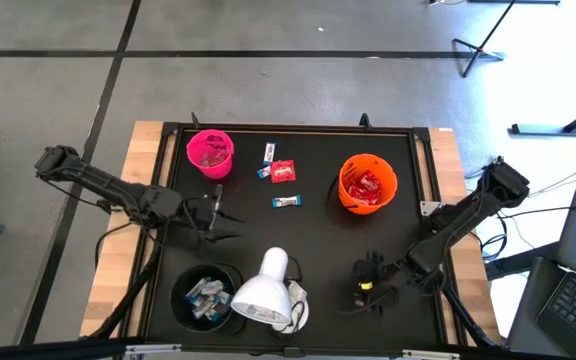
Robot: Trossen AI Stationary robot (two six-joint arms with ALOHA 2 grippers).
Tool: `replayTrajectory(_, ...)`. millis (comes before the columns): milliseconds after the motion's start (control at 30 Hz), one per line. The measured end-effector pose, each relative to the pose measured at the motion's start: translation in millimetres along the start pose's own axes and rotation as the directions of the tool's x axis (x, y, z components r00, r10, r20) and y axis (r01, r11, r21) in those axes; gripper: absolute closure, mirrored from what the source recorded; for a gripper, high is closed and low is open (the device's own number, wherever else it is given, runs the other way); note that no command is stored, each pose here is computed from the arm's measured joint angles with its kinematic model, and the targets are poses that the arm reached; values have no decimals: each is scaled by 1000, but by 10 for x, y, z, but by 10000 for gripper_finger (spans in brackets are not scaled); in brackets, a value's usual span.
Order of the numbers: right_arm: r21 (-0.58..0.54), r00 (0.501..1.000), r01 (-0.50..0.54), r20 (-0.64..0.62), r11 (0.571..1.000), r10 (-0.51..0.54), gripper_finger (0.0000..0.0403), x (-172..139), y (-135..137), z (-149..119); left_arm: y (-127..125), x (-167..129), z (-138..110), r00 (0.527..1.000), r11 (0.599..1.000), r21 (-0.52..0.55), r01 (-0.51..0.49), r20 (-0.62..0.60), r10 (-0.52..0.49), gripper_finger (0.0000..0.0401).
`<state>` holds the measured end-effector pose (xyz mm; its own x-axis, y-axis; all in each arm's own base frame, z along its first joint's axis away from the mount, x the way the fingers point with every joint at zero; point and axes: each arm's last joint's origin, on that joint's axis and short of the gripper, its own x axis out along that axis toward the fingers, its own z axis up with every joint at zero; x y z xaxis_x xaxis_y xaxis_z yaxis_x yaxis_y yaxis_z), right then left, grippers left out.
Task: Sort candy
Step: Put the orange gummy into the pink bucket
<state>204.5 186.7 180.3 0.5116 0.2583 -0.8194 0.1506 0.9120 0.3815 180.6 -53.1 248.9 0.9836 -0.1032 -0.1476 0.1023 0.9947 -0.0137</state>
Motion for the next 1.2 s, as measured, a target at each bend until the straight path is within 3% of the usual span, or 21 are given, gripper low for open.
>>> replayTrajectory(233, 57, 985, -25, -171, 998, 35, 183, 154, 98, -263, 1, 13, -10, 1000, 1000, -28, -13, -6, 12, 215)
replayTrajectory(567, 95, 977, 98, -198, 991, -77, 182, 279, 86, -466, 4, 13, -8, 1000, 999, -31, -17, -4, 17, 172)
replayTrajectory(767, 106, 972, 116, -215, 988, -91, 186, 303, 75, -475, 4, 13, -8, 1000, 999, -33, -17, -4, 17, 165)
replayTrajectory(933, 103, 970, 122, -222, 987, -97, 236, 296, 63, -480, 4, 13, -3, 1000, 998, -59, -17, 1, 17, 168)
replayTrajectory(1200, 101, 967, 133, -229, 986, -107, 365, 289, 48, -485, 3, 13, -3, 1000, 996, -84, -16, 1, 16, 169)
